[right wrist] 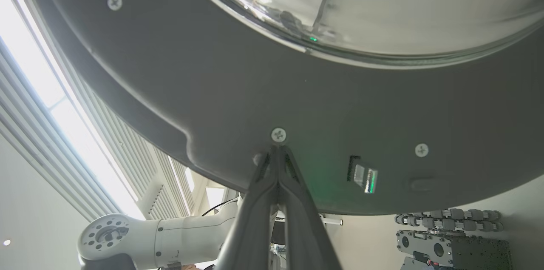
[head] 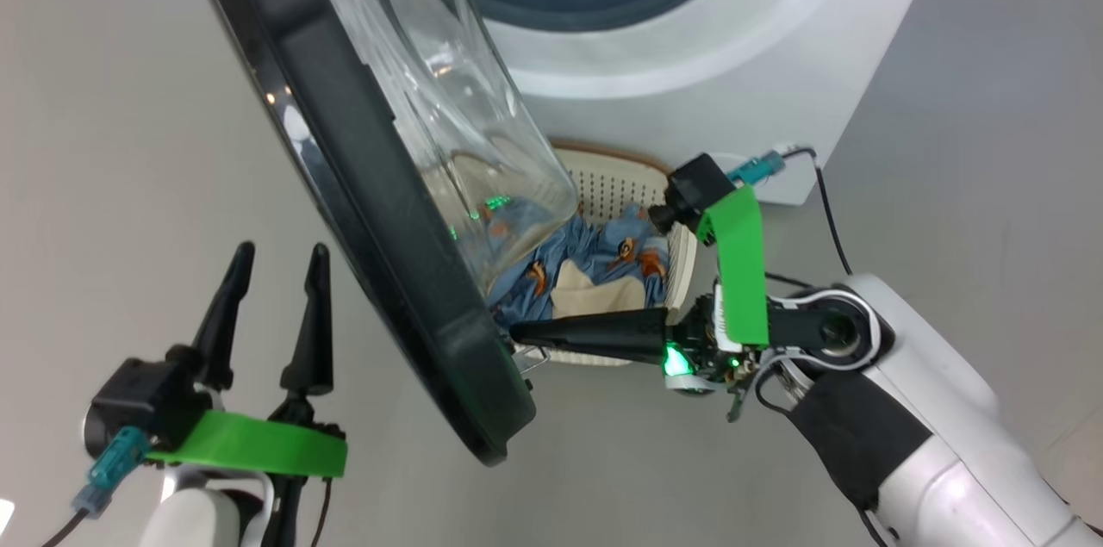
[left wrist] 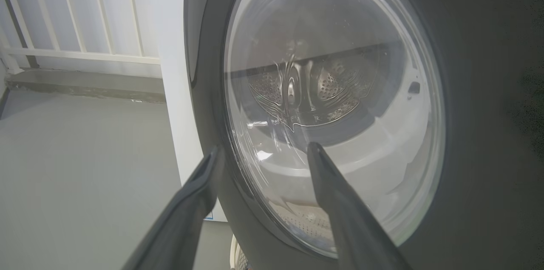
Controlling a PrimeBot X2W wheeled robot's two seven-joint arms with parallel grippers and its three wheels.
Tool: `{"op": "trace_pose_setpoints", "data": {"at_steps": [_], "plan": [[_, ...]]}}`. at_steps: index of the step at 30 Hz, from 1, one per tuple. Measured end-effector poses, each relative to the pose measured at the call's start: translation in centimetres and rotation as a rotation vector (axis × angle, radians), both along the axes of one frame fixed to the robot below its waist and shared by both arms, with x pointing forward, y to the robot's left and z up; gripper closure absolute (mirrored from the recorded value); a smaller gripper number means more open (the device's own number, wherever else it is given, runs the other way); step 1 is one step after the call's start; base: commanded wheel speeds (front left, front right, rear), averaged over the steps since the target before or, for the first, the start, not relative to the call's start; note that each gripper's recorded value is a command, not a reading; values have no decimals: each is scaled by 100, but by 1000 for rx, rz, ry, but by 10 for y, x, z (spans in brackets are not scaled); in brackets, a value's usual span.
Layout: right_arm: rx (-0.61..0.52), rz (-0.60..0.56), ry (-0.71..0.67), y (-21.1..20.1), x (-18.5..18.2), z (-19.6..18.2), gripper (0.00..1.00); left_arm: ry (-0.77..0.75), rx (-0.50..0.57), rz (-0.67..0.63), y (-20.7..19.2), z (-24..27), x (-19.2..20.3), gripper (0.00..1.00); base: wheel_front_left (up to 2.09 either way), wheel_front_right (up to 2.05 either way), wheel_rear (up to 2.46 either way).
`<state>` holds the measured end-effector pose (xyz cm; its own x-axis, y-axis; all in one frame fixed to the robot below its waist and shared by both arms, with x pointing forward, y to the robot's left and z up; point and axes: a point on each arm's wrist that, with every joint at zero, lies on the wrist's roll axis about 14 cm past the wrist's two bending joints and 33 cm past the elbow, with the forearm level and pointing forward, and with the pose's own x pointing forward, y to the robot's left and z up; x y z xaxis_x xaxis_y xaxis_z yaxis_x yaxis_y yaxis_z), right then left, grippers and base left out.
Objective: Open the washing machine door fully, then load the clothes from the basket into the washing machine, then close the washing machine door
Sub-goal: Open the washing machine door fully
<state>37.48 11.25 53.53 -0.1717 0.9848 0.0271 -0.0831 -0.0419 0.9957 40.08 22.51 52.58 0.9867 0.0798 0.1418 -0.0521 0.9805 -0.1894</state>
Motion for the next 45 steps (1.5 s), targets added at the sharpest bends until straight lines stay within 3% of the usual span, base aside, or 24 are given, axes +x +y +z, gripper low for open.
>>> {"op": "trace_pose_setpoints", "data": {"at_steps": [16, 23, 30, 31, 32, 39, 40, 43, 45], "plan": [[18, -200, -17, -35, -13, 27, 100, -17, 15, -35, -8, 7, -24, 0, 0, 0, 0], [37, -356, -4, -58, -11, 35, 99, -24, 9, -49, -12, 8, -28, 0, 0, 0, 0], [78, -578, 36, -91, -2, 37, 51, -28, 3, -55, -14, 9, -29, 0, 0, 0, 0], [82, -616, 36, -96, 1, 38, 21, -26, 2, -54, -14, 8, -30, 0, 0, 0, 0], [90, -665, 31, -103, 5, 39, 0, -24, 1, -53, -14, 7, -30, 0, 0, 0, 0], [42, -1038, -163, -158, 43, 43, 0, -26, 2, -73, -22, 7, -27, 0, 0, 0, 0], [42, -1038, -163, -158, 43, 43, 0, -26, 2, -73, -22, 7, -27, 0, 0, 0, 0], [-51, -1228, -354, -187, 60, 38, 0, -27, -1, -81, -25, 7, -25, 0, 0, 0, 0], [-83, -1268, -410, -194, 63, 35, 0, -27, -1, -83, -26, 7, -24, 0, 0, 0, 0]]}}
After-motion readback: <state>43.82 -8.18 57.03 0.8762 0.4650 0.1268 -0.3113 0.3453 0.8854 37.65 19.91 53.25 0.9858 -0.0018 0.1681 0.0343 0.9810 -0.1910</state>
